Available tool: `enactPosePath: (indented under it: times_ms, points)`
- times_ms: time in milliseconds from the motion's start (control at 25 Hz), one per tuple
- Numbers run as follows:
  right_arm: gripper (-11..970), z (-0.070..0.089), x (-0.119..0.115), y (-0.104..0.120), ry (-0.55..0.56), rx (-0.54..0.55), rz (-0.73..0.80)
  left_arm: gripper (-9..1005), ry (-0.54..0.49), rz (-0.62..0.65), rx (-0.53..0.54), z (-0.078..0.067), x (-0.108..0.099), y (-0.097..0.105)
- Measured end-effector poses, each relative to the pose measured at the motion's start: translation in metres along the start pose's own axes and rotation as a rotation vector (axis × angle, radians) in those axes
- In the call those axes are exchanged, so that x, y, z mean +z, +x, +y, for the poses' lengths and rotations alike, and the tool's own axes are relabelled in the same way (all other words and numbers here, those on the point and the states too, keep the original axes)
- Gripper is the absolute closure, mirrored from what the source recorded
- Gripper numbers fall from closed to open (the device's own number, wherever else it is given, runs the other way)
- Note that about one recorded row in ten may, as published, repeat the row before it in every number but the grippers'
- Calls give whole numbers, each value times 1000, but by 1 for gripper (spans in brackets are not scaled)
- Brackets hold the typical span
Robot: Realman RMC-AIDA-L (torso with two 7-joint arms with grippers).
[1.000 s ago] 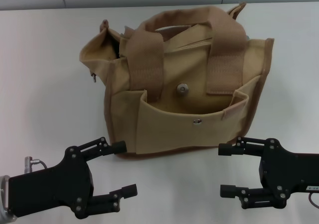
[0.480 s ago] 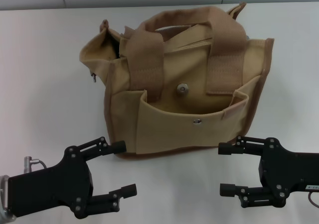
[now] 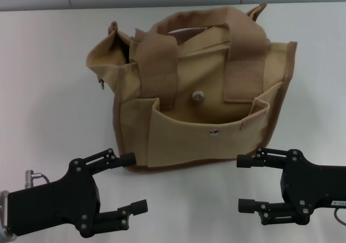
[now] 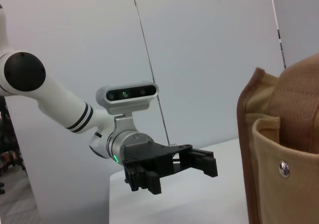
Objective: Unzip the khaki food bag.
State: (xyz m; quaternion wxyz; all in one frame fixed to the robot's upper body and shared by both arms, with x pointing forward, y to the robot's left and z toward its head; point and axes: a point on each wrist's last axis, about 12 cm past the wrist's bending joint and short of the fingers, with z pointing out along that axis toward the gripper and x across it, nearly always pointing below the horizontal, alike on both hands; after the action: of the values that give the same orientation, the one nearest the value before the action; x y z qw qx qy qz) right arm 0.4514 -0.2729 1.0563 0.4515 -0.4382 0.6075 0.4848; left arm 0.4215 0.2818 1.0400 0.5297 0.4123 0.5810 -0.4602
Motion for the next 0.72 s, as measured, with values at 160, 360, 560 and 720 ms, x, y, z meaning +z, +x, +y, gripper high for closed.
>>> enactPosePath:
  times_ms: [160,360,560,720]
  points:
    - [182,0,0,0,1,0,1,190,1,-1,-1,0,0,0]
    - [182,-1,0,1,5,2,3,190,3,1,-2,-1,0,0]
    - [182,0,1,2,7,-3,2,190,2,0,-2,-1,0,0]
    - [182,0,1,2,8,-1,1,190,2,-2,-3,-1,0,0]
